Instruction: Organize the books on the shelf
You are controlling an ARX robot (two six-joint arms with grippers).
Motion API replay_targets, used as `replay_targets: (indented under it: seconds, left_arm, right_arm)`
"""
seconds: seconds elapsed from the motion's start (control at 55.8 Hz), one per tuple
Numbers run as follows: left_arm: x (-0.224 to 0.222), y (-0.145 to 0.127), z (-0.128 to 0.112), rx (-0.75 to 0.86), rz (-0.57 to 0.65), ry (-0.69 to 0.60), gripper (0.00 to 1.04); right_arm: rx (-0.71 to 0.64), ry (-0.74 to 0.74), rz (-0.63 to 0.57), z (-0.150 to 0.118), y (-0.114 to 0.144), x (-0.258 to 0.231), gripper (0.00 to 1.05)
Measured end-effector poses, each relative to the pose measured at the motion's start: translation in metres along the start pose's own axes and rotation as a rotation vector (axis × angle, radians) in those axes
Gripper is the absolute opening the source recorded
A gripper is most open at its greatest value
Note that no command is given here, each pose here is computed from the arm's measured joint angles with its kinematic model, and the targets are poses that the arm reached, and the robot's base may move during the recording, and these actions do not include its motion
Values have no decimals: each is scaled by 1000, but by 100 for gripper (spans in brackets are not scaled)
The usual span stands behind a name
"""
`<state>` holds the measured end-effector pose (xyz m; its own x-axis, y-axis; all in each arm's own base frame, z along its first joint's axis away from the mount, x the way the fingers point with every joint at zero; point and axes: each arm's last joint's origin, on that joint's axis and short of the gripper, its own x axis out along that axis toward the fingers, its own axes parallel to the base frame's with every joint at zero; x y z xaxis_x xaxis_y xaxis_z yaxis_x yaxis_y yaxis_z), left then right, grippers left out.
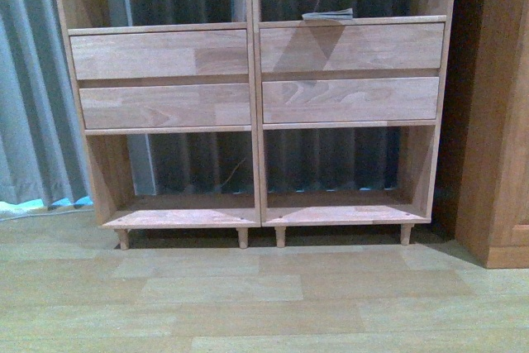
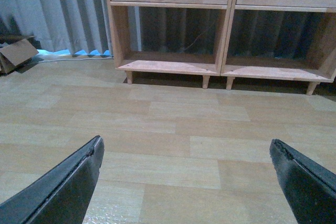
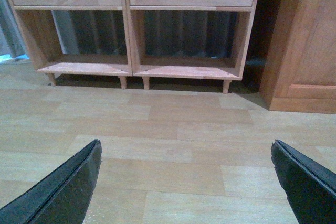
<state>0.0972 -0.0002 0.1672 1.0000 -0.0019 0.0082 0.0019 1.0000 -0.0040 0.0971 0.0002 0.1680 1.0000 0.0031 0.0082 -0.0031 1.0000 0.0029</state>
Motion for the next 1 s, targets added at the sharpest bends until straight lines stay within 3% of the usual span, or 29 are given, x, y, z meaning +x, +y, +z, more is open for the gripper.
replay_targets:
  seconds: [1.003]
  left_arm:
    - [0, 0, 0, 0, 0, 0, 97]
  right_arm:
    - [0, 0, 0, 0, 0, 0, 98]
